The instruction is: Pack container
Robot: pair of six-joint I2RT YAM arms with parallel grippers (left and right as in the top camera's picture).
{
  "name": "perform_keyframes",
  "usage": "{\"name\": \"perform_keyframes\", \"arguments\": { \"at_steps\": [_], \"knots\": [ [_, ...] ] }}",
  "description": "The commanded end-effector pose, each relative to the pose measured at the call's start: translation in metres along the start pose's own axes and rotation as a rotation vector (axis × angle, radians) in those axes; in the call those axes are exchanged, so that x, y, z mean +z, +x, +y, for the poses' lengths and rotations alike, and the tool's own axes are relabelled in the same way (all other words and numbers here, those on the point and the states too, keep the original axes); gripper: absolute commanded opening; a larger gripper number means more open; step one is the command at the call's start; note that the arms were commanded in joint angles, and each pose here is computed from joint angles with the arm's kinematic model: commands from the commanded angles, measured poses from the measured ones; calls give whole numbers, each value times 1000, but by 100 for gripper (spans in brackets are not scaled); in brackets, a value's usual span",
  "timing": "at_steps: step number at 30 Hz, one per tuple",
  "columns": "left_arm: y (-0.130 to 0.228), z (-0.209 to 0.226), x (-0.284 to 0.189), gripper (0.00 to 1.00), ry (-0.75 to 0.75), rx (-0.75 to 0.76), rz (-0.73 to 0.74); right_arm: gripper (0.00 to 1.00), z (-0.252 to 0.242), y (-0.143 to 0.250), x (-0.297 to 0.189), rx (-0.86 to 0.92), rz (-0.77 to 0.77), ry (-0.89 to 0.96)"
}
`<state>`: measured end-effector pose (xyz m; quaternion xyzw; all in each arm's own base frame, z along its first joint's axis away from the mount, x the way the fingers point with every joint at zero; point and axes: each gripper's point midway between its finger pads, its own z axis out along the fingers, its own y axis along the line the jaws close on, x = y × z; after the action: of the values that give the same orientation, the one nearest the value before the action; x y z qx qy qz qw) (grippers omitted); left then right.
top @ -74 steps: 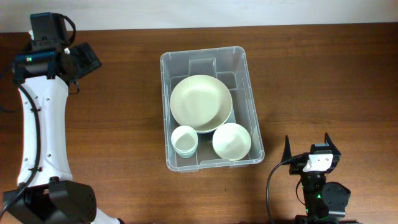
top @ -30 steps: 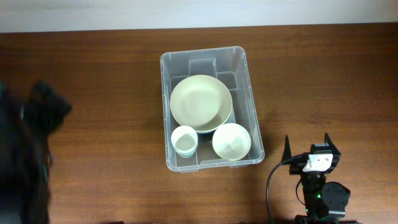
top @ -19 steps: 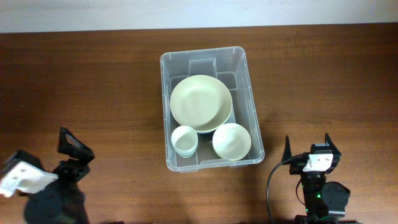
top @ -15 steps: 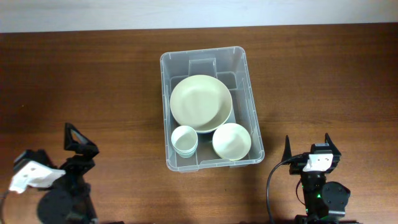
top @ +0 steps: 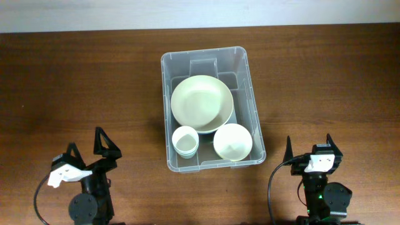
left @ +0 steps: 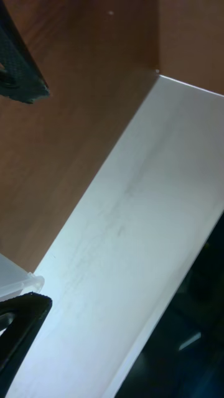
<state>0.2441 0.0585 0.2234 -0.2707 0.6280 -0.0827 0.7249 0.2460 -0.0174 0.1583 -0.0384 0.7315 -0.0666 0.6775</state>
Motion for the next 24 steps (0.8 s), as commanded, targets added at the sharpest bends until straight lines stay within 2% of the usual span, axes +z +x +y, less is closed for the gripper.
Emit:
{"name": "perform_keyframes", "arguments": {
  "at_steps": [1, 9, 14, 24],
  "knots": [
    [7, -6, -5, 100, 63, 92, -1, 99, 1, 3, 0, 8, 8, -3],
    [25, -9, -10, 100, 128, 116, 20, 99, 1, 3, 0, 8, 8, -3],
    [35, -5, -10, 100, 119, 122, 59, 99, 1, 3, 0, 8, 8, -3],
    [66, 1, -12, 100, 129, 287, 168, 99, 1, 3, 0, 8, 8, -3]
  ]
}}
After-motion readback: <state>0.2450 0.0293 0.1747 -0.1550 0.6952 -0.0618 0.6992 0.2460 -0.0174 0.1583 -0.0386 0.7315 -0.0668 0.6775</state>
